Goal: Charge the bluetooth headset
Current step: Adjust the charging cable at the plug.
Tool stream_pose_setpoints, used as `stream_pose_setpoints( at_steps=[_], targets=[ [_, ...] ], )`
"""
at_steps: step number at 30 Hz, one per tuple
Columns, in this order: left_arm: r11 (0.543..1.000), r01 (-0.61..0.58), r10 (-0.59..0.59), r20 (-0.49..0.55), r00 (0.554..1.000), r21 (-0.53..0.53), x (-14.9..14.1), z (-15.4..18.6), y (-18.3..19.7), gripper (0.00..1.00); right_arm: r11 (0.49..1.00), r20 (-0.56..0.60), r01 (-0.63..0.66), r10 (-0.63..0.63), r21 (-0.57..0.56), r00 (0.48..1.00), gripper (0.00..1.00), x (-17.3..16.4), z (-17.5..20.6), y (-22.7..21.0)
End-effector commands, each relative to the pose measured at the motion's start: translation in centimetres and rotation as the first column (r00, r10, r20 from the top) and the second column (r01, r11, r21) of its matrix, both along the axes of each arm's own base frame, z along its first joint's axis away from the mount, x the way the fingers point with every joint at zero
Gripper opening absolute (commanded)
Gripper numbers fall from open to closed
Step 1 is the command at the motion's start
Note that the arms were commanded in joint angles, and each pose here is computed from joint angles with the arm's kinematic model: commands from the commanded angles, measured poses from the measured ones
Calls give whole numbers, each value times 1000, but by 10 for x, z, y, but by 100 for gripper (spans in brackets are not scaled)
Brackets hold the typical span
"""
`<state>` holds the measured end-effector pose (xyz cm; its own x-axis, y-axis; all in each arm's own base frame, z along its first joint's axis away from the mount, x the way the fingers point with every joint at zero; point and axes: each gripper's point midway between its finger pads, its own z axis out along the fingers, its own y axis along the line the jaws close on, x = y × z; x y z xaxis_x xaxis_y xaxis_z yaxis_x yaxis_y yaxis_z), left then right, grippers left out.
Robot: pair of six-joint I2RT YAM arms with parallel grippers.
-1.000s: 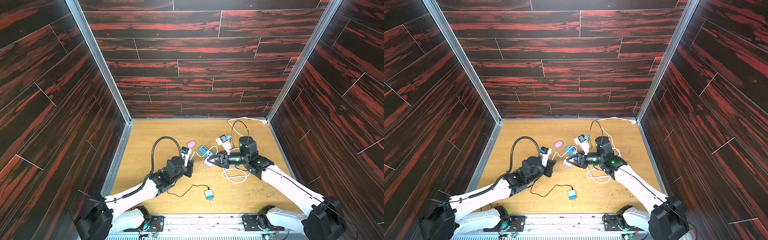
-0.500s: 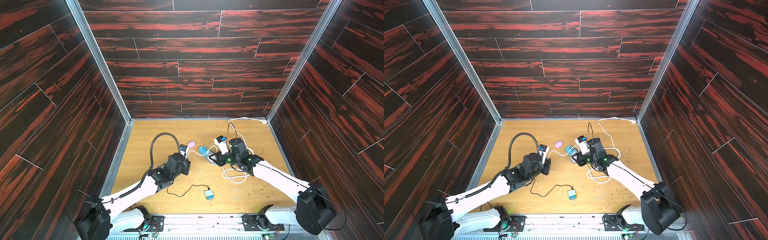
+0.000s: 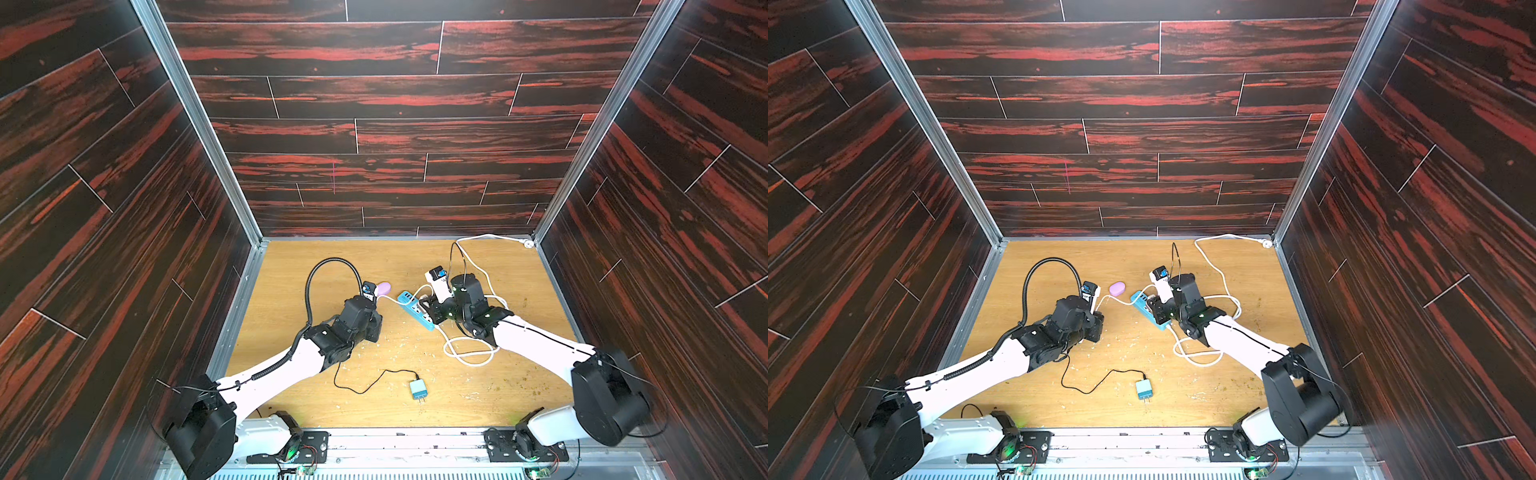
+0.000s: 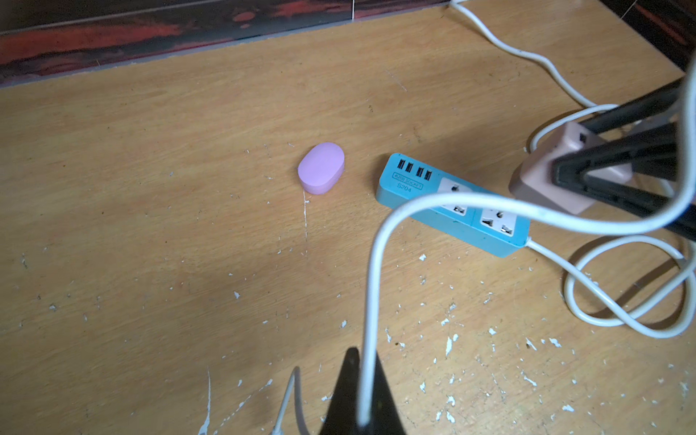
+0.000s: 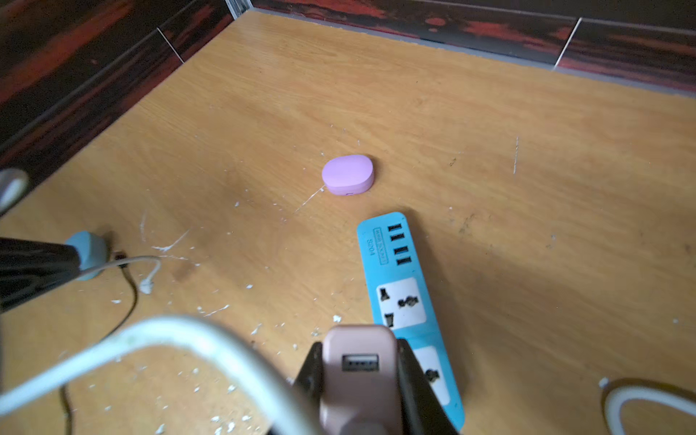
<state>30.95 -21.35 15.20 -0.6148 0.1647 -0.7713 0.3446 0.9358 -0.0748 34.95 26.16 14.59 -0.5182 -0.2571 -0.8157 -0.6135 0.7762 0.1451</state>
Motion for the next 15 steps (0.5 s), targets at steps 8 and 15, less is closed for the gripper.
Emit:
stream_pose_setpoints(
  at_steps=[8, 15],
  targets=[
    [1000, -21, 21, -44, 999, -13, 7, -2, -1, 0, 999, 110, -22, 27, -47, 994, 17, 36, 2, 2],
    [1000, -16, 14, -73, 997, -21, 12, -8, -6, 0, 997, 99, -58, 63, -55, 993, 17, 41, -13, 5]
  ],
)
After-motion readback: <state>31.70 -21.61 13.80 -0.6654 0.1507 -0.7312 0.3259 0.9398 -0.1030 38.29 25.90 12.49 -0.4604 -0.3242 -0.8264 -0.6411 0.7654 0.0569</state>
